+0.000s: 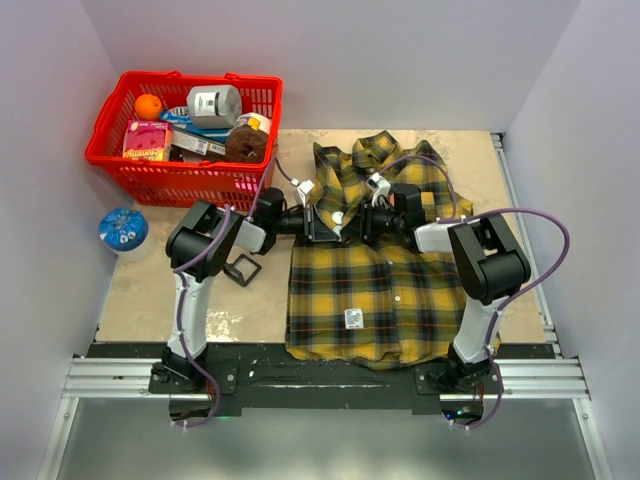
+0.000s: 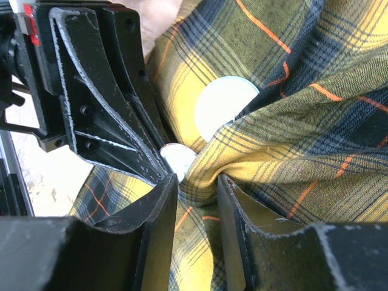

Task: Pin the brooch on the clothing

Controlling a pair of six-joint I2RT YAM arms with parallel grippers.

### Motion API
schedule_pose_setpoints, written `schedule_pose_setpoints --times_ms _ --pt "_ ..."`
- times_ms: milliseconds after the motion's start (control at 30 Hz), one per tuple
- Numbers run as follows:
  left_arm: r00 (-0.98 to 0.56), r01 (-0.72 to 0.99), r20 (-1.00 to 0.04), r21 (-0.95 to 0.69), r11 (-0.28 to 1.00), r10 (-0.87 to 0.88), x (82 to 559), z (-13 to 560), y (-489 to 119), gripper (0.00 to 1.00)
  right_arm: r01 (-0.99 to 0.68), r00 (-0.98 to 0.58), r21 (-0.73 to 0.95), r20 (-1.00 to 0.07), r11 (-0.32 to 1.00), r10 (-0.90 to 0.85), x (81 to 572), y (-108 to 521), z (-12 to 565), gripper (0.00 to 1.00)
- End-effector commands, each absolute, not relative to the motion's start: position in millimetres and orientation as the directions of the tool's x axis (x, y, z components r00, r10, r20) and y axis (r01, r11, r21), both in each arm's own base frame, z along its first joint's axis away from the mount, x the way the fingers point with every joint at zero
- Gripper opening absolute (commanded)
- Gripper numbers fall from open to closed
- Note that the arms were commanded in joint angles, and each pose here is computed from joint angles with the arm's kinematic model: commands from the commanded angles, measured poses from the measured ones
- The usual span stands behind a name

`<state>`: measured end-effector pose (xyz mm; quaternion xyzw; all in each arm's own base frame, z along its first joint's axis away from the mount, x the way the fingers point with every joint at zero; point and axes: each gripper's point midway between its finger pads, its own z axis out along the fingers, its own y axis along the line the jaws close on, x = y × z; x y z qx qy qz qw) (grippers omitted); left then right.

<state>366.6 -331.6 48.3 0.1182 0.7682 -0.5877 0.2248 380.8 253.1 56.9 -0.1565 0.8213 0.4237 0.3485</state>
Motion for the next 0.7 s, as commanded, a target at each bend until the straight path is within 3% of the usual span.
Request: schedule_pose_setpoints --times_ms 0,667 --pt "-0.881 0.432 -0.465 -0.864 0.26 -0.084 368 49 -327 0.0 -0.576 -0.691 0.586 -0.721 0.57 0.042 387 258 61 0.36" --pt "-0.877 0.441 -0.474 -0.858 0.262 -0.077 367 50 -329 0.0 -0.536 -0.706 0.568 -0.707 0.624 0.037 392 258 50 0.33"
